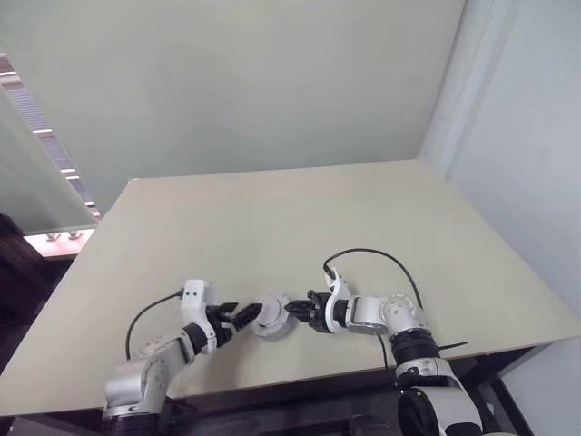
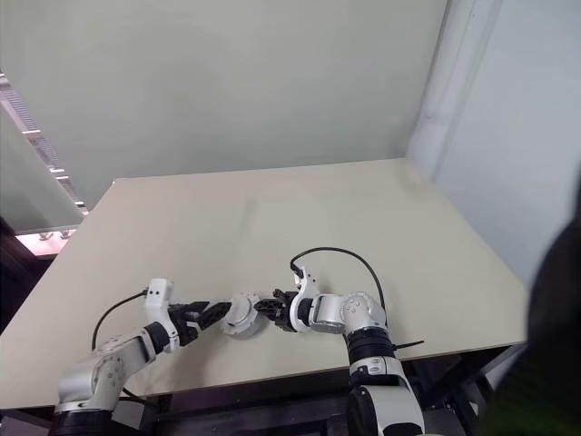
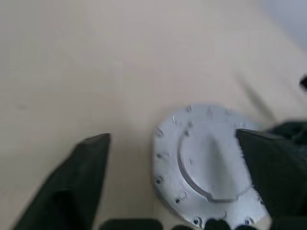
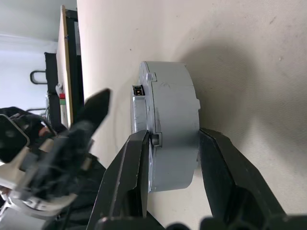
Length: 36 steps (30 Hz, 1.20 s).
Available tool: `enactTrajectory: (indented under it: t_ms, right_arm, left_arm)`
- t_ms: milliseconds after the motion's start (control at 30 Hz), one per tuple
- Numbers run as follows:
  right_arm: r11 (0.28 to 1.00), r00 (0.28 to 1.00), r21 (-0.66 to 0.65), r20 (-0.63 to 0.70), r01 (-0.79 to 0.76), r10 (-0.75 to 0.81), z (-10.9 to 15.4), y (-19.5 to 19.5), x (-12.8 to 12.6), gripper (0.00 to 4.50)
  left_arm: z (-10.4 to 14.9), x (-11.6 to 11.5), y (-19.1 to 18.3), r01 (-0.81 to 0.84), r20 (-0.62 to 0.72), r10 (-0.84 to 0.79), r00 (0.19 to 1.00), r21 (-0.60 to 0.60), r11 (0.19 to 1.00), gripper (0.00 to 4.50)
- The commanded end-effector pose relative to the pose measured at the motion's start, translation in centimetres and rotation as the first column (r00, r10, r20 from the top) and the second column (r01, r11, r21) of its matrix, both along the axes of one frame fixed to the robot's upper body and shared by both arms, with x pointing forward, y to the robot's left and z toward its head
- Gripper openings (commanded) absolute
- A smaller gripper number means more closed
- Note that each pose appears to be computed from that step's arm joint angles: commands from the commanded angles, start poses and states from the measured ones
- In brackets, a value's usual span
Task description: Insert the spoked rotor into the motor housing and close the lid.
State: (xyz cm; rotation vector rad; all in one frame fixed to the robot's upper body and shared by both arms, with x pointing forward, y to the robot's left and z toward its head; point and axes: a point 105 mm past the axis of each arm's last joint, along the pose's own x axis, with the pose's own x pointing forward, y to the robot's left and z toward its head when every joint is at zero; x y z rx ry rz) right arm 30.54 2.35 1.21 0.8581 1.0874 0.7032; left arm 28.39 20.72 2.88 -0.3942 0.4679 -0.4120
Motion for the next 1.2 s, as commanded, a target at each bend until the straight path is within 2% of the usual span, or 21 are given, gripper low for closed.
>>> enactTrajectory:
  t_ms: [33,267,600,933,1200]
  right_arm:
    - [0.995,0.998,0.081,-0.020,-0.058,0.059,1.1,4.2,-1.8,1.27]
    - [0.985,0.999,0.172,-0.029,-0.010,0.015,2.4,3.8,-1.2,1.24]
    - [0.962,0.999,0.271,-0.031,0.032,-0.024,4.2,3.2,-0.7,1.22]
    - [0.947,0.998,0.314,-0.042,0.063,-0.053,4.9,3.0,-0.3,1.22]
    - [0.949,0.998,0.307,-0.036,0.064,-0.056,4.9,2.9,-0.3,1.22]
  left_arm:
    - [1.9,0.0,1.2,-0.055,0.043,0.059,0.997,-0.089,0.995,4.50]
    - [1.8,-1.4,1.0,-0.079,-0.022,0.076,0.997,-0.268,0.960,4.50]
    - [1.7,-1.8,1.2,-0.145,-0.057,0.134,0.989,-0.379,0.914,4.50]
    - [1.7,-1.8,1.1,-0.186,-0.078,0.169,0.983,-0.451,0.873,4.50]
    - [1.3,-2.1,1.0,-0.207,-0.103,0.180,0.978,-0.456,0.865,4.50]
